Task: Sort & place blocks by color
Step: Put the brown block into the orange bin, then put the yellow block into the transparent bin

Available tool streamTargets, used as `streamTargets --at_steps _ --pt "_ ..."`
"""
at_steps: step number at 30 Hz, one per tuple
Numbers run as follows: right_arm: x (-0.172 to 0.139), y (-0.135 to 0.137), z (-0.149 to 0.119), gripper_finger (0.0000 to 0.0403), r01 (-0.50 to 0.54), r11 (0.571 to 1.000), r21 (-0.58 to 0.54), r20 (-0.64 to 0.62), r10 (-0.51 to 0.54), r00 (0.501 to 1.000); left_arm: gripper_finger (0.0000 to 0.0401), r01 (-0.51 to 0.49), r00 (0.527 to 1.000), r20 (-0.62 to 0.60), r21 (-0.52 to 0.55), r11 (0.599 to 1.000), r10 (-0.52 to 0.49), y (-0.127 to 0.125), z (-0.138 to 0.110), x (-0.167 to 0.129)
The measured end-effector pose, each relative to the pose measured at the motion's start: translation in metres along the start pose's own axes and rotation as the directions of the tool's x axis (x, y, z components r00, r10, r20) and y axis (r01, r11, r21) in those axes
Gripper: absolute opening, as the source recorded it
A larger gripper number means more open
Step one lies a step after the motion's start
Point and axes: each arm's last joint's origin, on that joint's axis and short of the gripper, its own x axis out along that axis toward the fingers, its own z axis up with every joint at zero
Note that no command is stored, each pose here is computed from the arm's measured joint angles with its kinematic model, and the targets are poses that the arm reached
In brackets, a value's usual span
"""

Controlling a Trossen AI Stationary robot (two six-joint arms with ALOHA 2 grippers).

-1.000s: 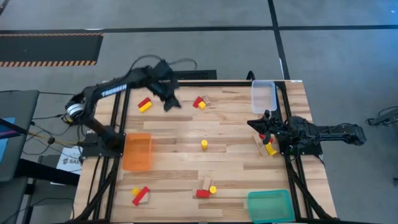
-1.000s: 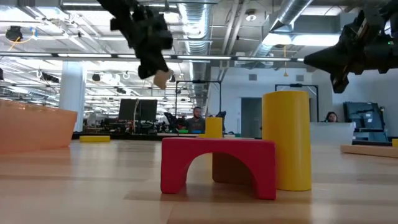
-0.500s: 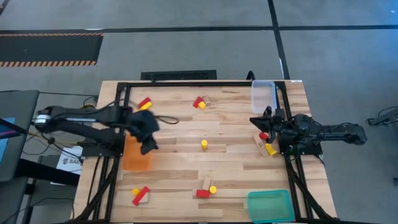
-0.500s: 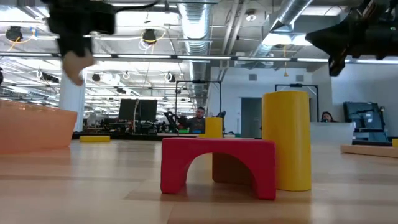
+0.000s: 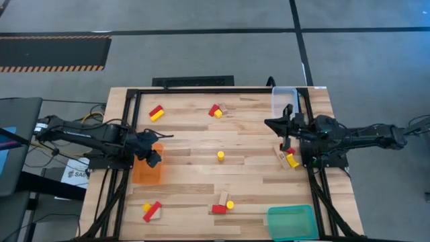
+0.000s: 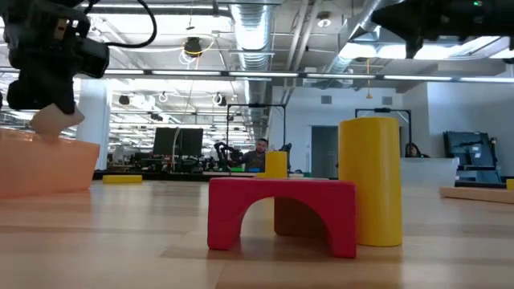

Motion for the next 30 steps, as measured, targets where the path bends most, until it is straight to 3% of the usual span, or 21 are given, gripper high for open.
streamTargets --at_steps 5,10,14,22,26,30 --pt "0.023 0.005 0.004 0.0049 0.001 1.0 -0.005 -0.065 -0.001 0.998 0.0032 -0.146 0.987 -0.074 -0.065 0.987 0.141 0.013 -0.007 0.0" --pt "0.048 0.01 0.007 0.0049 0.0 1.0 0.011 -0.126 0.001 0.992 0.004 -0.159 0.984 -0.093 -0.06 0.985 0.154 0.011 -0.006 0.004" --pt "0.067 0.014 0.009 0.0049 -0.016 1.0 0.008 -0.157 0.017 0.987 0.0087 -0.162 0.979 -0.133 -0.04 0.986 0.156 0.01 -0.006 0.008" --pt "0.093 0.018 0.006 0.0049 -0.013 1.0 -0.013 -0.234 0.01 0.972 0.0178 -0.13 0.974 -0.181 0.04 0.991 0.136 0.008 -0.006 0.01" --pt "0.102 0.02 0.005 0.0051 -0.022 0.999 -0.036 -0.275 0.011 0.961 0.0204 -0.058 0.981 -0.182 0.078 0.995 0.071 -0.003 -0.002 -0.001" --pt "0.11 0.024 0.006 0.0062 -0.039 0.997 -0.069 -0.286 0.017 0.958 0.0213 0.003 0.994 -0.107 0.122 0.993 0.01 -0.018 0.007 -0.017"
